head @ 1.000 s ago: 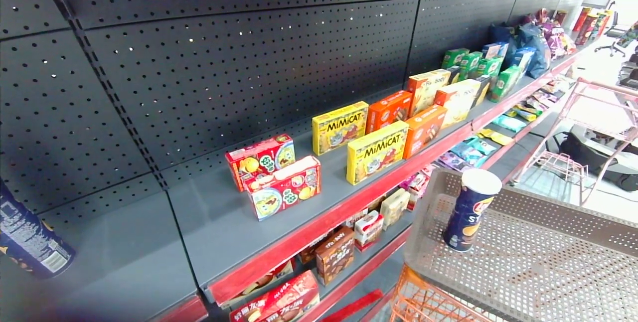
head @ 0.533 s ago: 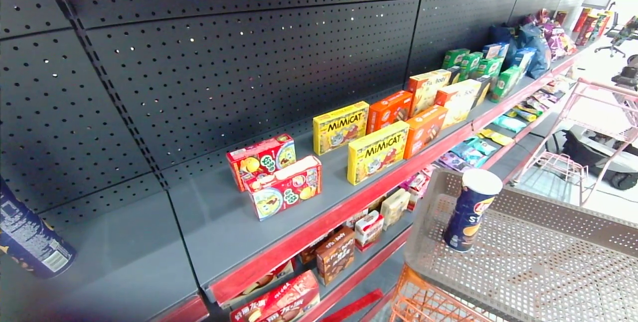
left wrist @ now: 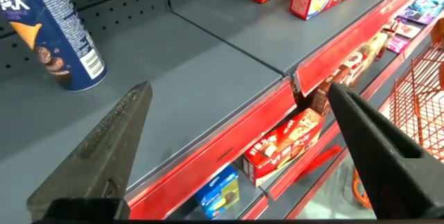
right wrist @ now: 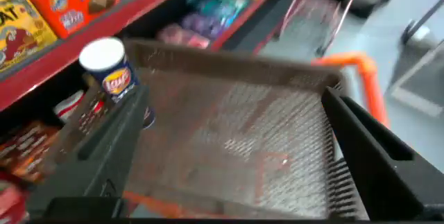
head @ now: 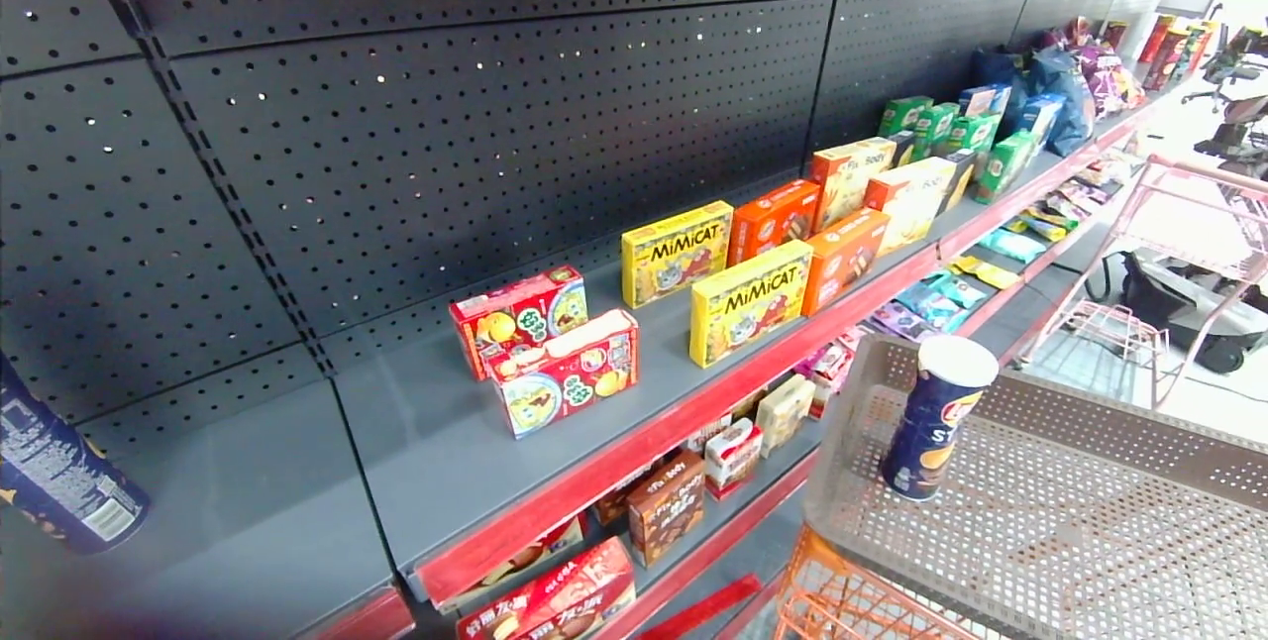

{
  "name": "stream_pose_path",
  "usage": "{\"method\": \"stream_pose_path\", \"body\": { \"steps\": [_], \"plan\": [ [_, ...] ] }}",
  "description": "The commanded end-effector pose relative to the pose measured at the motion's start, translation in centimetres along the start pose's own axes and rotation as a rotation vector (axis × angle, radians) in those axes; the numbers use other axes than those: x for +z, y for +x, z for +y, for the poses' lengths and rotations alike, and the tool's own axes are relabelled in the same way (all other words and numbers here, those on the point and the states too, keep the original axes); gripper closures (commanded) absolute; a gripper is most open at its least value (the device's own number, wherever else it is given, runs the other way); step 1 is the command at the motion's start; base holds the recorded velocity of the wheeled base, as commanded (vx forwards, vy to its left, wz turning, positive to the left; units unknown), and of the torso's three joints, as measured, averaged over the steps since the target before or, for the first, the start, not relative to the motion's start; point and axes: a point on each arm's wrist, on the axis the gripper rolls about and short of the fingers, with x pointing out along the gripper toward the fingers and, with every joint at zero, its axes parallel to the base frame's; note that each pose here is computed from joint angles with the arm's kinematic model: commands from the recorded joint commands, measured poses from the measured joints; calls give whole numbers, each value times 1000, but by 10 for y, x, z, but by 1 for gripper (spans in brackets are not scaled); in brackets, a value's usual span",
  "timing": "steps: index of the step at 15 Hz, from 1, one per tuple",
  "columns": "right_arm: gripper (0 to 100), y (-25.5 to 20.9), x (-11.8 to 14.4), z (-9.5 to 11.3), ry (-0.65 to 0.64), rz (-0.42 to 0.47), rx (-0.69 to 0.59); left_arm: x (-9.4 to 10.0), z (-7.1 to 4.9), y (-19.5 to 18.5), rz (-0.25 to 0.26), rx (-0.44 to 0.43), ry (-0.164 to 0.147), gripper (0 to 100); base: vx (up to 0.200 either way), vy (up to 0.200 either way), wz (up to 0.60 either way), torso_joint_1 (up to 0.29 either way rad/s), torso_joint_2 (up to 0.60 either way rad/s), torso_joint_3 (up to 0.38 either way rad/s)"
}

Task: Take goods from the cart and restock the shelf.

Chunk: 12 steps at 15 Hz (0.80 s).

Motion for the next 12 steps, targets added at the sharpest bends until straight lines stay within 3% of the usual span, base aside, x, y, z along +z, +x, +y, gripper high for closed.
{"method": "stream_pose_path", "body": {
  "steps": [1, 2, 3, 5, 8, 12],
  "plan": [
    [0, 60, -37, 23, -18, 299, 10, 0, 0, 0, 2, 1, 0, 0, 0, 0, 0, 0, 0, 0],
    [0, 68, -56, 24, -202, 372, -57, 0, 0, 0, 2, -1, -1, 0, 0, 0, 0, 0, 0, 0],
    [0, 78, -58, 29, -243, 392, -56, 0, 0, 0, 2, 1, 0, 0, 0, 0, 0, 0, 0, 0],
    [0, 98, -63, 44, -277, 431, -7, 0, 0, 0, 2, -1, -1, 0, 0, 0, 0, 0, 0, 0],
    [0, 138, -76, 77, -279, 385, 64, 0, 0, 0, 2, 1, -1, 0, 0, 0, 0, 0, 0, 0],
    [0, 189, -101, 108, -295, 432, 155, 0, 0, 0, 2, 1, -1, 0, 0, 0, 0, 0, 0, 0]
  ]
}}
